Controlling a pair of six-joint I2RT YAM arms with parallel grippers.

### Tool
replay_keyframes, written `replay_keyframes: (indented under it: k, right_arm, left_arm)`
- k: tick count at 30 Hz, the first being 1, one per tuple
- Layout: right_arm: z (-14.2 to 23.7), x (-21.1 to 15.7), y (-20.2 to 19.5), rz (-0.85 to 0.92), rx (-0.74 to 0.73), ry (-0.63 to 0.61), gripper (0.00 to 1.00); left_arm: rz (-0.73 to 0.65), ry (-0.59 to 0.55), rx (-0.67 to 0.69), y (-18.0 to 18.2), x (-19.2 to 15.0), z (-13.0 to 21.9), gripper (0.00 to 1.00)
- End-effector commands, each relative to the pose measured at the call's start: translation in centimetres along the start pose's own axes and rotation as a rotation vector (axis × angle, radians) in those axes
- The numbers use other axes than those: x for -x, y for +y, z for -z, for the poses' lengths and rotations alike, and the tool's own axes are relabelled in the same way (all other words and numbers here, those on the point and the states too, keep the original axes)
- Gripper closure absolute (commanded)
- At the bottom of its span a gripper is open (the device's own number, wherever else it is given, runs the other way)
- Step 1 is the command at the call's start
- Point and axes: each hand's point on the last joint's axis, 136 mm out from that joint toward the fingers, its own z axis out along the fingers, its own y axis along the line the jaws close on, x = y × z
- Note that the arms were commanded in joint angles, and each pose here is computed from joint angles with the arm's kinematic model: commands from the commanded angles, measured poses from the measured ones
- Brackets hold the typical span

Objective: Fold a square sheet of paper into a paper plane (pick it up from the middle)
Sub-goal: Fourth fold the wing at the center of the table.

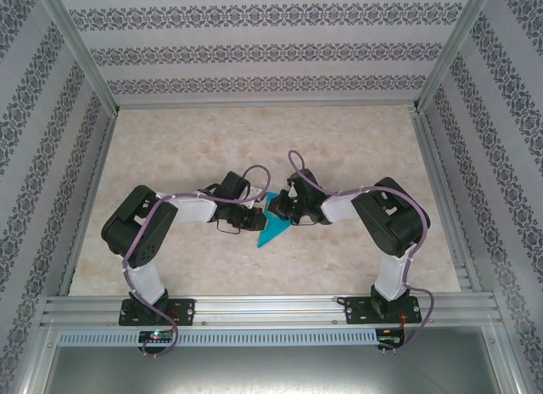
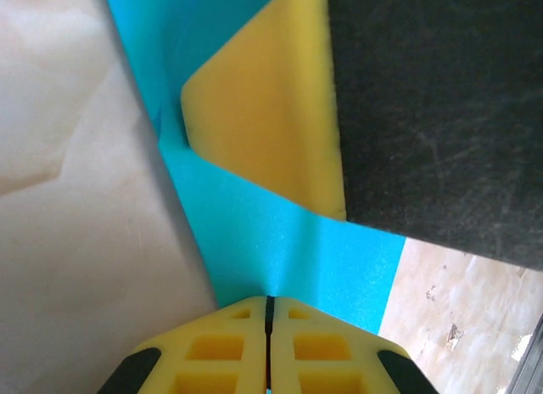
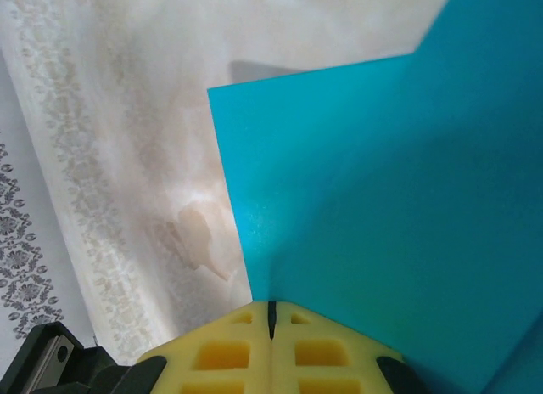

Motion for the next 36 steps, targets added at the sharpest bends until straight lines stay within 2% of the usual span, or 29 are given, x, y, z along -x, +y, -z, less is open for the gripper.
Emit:
replay_keyframes:
  k: [1,9,21,30,36]
  right_arm:
    - [-0.5,0.0,-2.2,-0.016,-0.063,-0.019,0.96]
    - [-0.4,-0.8,-4.5,-0.003,-0.142,-0.01,0.97]
    - [0.0,-1.4,-5.3,0.001,-0.155,-0.001,0.97]
    - [0.3,-1.5,-5.9,-0.002,-0.164,-0.008,0.98]
    - [0.4,-1.6,-6.0,0.0,-0.163,-0.005,0.98]
  left_arm:
    - [0.056,0.12,0.161,3.8,-4.7,-0.3,0.9]
    - [0.075,0.092,0.091,1.9,-4.1,0.3,0.87]
    - [0.114,0.086,0.034,0.2,-4.6,0.7,0.8]
    - [0.128,0.056,-0.036,-1.4,-4.5,0.9,0.8]
    - [0.111,0.026,-0.027,-2.1,-3.6,1.7,0.8]
